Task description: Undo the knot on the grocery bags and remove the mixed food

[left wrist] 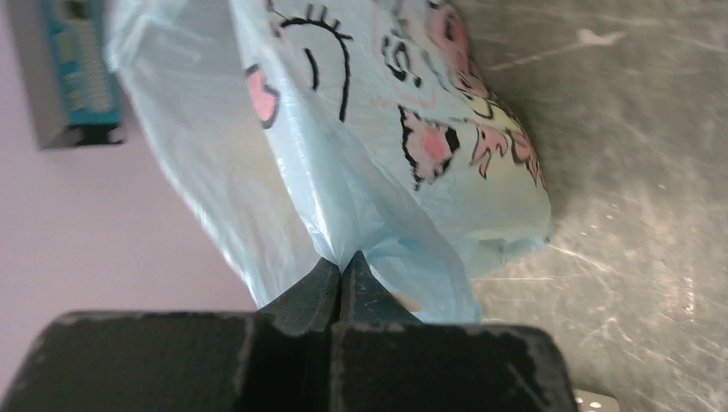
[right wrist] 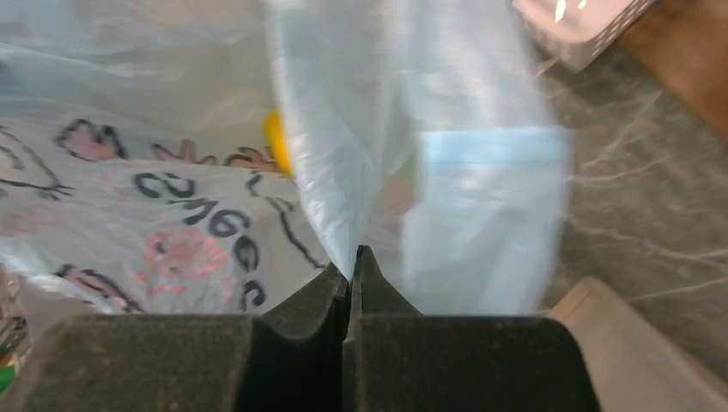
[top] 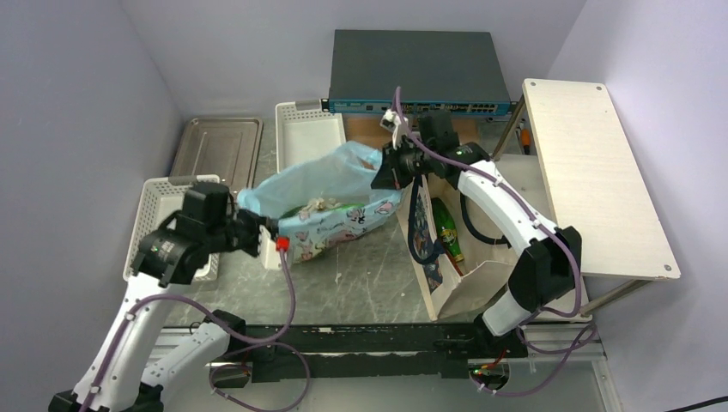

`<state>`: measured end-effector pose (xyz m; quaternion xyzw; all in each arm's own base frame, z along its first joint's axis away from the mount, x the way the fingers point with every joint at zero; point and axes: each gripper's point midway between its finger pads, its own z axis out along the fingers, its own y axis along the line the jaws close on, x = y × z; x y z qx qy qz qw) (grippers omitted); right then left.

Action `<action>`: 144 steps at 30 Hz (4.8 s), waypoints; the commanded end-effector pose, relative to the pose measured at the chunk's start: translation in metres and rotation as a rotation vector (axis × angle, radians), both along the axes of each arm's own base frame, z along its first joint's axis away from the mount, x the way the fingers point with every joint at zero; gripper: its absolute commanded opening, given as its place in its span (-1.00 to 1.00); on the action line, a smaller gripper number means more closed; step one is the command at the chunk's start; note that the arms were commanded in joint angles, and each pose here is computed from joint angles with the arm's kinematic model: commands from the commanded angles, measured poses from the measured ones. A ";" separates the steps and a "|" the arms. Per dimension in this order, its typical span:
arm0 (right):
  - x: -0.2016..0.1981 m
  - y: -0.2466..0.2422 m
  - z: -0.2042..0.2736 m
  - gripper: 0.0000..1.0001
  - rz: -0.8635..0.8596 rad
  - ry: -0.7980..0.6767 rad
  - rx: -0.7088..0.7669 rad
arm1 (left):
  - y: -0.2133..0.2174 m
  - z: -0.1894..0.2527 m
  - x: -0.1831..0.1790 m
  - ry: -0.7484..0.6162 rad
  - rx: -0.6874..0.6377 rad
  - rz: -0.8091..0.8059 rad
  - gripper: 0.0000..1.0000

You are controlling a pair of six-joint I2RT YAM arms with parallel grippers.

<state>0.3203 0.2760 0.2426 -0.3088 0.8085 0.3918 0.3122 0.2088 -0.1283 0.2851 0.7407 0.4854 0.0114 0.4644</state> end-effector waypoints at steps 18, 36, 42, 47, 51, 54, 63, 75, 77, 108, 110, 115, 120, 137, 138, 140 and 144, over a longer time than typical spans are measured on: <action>-0.089 0.011 0.038 0.44 0.409 -0.355 -0.038 | 0.020 -0.144 -0.101 -0.107 0.165 -0.328 0.32; 0.002 0.110 0.032 0.98 0.443 -0.711 -0.216 | 0.020 0.001 -0.028 0.245 -0.430 0.467 0.99; 0.004 0.104 0.004 -0.01 0.452 -0.606 -0.261 | 0.042 -0.055 0.026 0.431 -0.391 0.832 0.99; -0.010 0.091 0.002 -1.00 0.440 -0.488 -0.214 | 0.045 -0.089 0.048 0.500 -0.366 0.901 0.24; -0.035 0.082 0.016 -1.00 0.455 -0.426 -0.143 | 0.040 -0.072 0.079 0.437 -0.399 0.873 -0.94; -0.060 0.078 0.036 -1.00 0.478 -0.392 -0.063 | 0.028 -0.040 0.099 0.398 -0.432 0.800 -1.00; -0.061 0.073 0.031 -1.00 0.399 -0.353 -0.058 | 0.033 -0.045 0.064 0.352 -0.332 0.628 -1.00; -0.104 0.070 -0.014 -1.00 0.464 -0.262 -0.081 | 0.023 -0.038 -0.046 0.239 -0.321 0.307 0.56; -0.102 0.071 -0.012 -1.00 0.455 -0.282 -0.065 | 0.002 -0.004 -0.059 0.193 -0.412 0.158 0.62; -0.036 0.053 -0.011 -1.00 0.408 -0.336 -0.041 | -0.102 -0.204 0.059 0.267 0.191 -0.162 0.30; -0.034 0.052 -0.016 -1.00 0.405 -0.344 -0.055 | -0.107 -0.209 0.065 0.293 0.183 -0.143 0.20; -0.037 0.049 -0.024 -1.00 0.409 -0.346 -0.066 | -0.113 -0.202 0.053 0.384 0.148 -0.147 -0.47; -0.035 0.049 -0.019 -1.00 0.411 -0.378 -0.056 | -0.119 -0.141 0.030 0.450 -0.008 -0.180 -0.90; -0.032 0.036 -0.016 -1.00 0.406 -0.519 -0.042 | -0.102 0.072 0.013 0.224 -0.529 -0.044 -1.00; -0.031 0.038 -0.017 -1.00 0.409 -0.526 -0.044 | -0.097 0.094 0.024 0.238 -0.584 0.026 -1.00; -0.026 0.039 -0.018 -1.00 0.405 -0.537 -0.055 | -0.074 0.138 0.053 0.287 -0.719 0.193 -1.00; -0.015 0.046 -0.014 -1.00 0.398 -0.540 -0.048 | 0.008 0.177 0.116 0.405 -0.927 0.564 -1.00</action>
